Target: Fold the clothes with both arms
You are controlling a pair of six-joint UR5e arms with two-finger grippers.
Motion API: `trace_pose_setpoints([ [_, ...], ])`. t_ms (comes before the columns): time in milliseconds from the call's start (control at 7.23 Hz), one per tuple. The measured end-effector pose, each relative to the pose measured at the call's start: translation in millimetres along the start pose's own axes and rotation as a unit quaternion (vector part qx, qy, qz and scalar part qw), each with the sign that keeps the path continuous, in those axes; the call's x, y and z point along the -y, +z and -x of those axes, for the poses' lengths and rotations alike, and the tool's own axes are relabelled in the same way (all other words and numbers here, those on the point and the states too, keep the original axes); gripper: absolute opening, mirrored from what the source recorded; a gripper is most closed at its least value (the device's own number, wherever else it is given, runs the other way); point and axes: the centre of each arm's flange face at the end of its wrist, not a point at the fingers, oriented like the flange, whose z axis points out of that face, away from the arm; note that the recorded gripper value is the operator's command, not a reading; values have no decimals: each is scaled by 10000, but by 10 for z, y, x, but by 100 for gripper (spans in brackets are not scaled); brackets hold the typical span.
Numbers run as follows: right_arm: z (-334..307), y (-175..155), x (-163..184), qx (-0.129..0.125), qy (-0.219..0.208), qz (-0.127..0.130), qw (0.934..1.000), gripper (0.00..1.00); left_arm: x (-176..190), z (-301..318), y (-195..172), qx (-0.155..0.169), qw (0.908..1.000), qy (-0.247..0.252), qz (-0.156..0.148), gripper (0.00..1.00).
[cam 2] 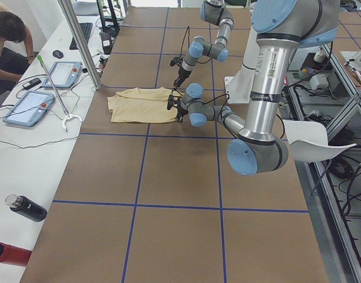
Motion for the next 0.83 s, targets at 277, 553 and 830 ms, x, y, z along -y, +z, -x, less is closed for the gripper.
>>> trace_pose_setpoints([
  [277,2,-8,-88,2,-33,31,10000,57,1,-6,-5,-7,10000,1,-3,0],
  [553,10,-11,-220,22,-58,-9,10000,62,3,-7,-8,-11,10000,2,-10,0],
  [830,77,21,-289,5,37,-73,10000,61,7,-15,-18,-20,10000,3,-18,0],
])
